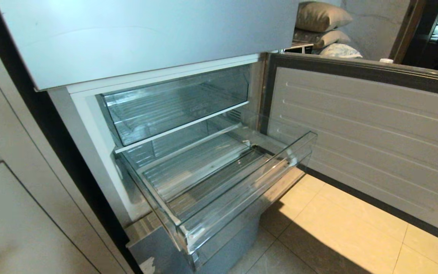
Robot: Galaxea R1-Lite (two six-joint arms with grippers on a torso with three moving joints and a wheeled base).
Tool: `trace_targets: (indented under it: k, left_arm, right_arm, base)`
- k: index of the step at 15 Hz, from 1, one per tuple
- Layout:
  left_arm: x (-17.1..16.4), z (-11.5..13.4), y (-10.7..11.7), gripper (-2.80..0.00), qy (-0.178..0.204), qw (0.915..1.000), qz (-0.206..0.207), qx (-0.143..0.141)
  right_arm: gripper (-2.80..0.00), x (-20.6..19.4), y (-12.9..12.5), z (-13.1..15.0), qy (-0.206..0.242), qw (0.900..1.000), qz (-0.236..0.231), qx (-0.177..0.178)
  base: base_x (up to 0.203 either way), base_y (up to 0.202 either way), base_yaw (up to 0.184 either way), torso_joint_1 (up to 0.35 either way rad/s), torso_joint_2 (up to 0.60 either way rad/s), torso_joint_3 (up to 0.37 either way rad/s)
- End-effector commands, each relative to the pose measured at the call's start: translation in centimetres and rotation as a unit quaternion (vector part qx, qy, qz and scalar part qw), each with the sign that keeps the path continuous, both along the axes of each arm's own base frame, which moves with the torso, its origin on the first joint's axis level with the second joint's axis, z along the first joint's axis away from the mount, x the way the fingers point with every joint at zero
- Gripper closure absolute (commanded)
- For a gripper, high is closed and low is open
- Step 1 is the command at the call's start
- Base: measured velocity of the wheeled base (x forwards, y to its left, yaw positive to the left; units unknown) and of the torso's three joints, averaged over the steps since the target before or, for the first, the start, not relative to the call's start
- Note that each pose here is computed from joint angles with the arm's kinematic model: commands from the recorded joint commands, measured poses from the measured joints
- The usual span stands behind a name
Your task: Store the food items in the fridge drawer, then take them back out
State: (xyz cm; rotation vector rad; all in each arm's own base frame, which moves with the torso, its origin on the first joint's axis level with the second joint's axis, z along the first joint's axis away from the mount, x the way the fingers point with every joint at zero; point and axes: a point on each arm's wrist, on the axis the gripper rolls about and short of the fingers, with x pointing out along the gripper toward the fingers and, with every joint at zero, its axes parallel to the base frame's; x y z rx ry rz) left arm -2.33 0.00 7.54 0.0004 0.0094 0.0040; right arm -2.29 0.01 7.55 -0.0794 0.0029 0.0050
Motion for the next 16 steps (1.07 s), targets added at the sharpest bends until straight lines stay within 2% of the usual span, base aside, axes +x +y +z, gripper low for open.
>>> trace_targets:
  k: [1, 3, 6, 8, 11, 12, 13, 14, 16]
  left_arm:
    - [0.0, 0.0, 0.0, 0.0, 0.0, 1.0, 0.0, 0.0]
    - [0.0, 0.0, 0.0, 0.0, 0.0, 1.0, 0.0, 0.0]
    - [0.0, 0.0, 0.0, 0.0, 0.0, 1.0, 0.0, 0.0]
    - [0.0, 0.0, 0.0, 0.0, 0.0, 1.0, 0.0, 0.0]
    - [0.0, 0.0, 0.0, 0.0, 0.0, 1.0, 0.0, 0.0]
    - [0.0, 0.0, 0.0, 0.0, -0.001, 1.0, 0.0, 0.0]
    - [0.0, 0.0, 0.0, 0.0, 0.0, 1.0, 0.0, 0.0]
    - [0.0, 0.0, 0.0, 0.0, -0.001, 1.0, 0.0, 0.0]
    - [0.0, 0.0, 0.0, 0.0, -0.001, 1.0, 0.0, 0.0]
  right_arm:
    - [0.0, -0.2, 0.0, 0.9, -0.013, 1.0, -0.01, 0.0]
    - [0.0, -0.9, -0.2, 4.3, -0.034, 0.998, -0.044, 0.003]
    - [0.0, -0.1, -0.5, 8.9, -0.011, 0.994, -0.111, 0.013]
    - [0.0, 1.3, -0.7, 12.4, -0.002, 0.988, -0.15, 0.04]
    - [0.0, 3.8, -0.9, 18.3, -0.023, 0.974, -0.21, 0.081]
    - [0.0, 4.8, -1.1, 20.0, -0.031, 0.966, -0.241, 0.088]
    - [0.0, 6.0, -1.5, 21.8, -0.046, 0.954, -0.281, 0.094]
    - [0.0, 7.1, -2.1, 23.6, -0.066, 0.94, -0.319, 0.099]
    - [0.0, 9.0, -4.1, 26.5, -0.103, 0.906, -0.398, 0.097]
  base:
    - [0.0, 0.0, 0.0, 0.0, 0.0, 0.0]
    - [0.0, 0.0, 0.0, 0.0, 0.0, 0.0]
    - [0.0, 0.0, 0.0, 0.0, 0.0, 0.0]
    - [0.0, 0.0, 0.0, 0.0, 0.0, 0.0]
    - [0.0, 0.0, 0.0, 0.0, 0.0, 0.0]
    - [0.0, 0.0, 0.0, 0.0, 0.0, 0.0]
    - [0.0, 0.0, 0.0, 0.0, 0.0, 0.0]
    - [0.0, 0.0, 0.0, 0.0, 0.0, 0.0]
    - [0.0, 0.0, 0.0, 0.0, 0.0, 0.0]
